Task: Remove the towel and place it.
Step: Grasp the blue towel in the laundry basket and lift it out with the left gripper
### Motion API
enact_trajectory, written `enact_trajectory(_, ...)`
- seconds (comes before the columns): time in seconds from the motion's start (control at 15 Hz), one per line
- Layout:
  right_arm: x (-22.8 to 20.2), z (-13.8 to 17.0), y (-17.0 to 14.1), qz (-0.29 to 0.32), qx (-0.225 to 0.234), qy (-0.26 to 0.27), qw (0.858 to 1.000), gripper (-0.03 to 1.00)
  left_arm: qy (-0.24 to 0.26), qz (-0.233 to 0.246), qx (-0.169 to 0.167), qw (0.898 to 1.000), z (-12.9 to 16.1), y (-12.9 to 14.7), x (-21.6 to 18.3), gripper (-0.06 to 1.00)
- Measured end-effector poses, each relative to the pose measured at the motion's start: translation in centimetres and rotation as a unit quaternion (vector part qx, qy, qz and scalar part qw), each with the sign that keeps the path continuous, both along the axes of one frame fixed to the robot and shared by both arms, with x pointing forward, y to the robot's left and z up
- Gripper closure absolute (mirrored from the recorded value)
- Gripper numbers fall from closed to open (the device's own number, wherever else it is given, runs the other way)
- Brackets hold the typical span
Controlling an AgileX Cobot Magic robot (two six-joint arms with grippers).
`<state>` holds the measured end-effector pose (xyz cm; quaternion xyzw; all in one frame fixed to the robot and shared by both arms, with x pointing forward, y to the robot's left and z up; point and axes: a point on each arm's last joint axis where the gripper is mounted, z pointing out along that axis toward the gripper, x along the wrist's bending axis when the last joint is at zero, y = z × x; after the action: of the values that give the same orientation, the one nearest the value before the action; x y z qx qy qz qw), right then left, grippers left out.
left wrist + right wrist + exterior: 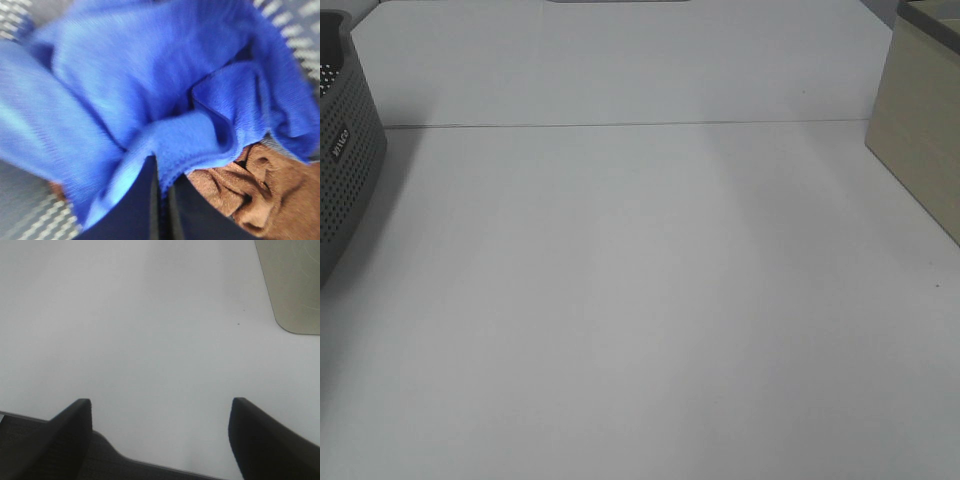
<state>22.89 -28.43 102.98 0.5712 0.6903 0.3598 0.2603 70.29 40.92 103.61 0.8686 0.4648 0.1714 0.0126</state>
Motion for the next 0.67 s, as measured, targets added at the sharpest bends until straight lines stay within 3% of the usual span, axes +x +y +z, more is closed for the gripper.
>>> enact_trajectory(0.33,0.0,0.0,0.0,0.0,0.0,0.0,1.0,0.22,-0.079,-0.02,0.017,0.997,7.5,-2.6,-2.3,0.94)
enact_trajectory(0.4,0.0,0.0,0.0,0.0,0.0,-0.001,1.0,0.22,-0.113,-0.041,0.043,0.992,10.9,-4.5,-3.8,0.94)
enact_trajectory(0.67,0.0,0.0,0.0,0.0,0.0,-0.001,1.0,0.22,-0.198,-0.065,0.103,0.973,18.7,-7.2,-8.9,0.94)
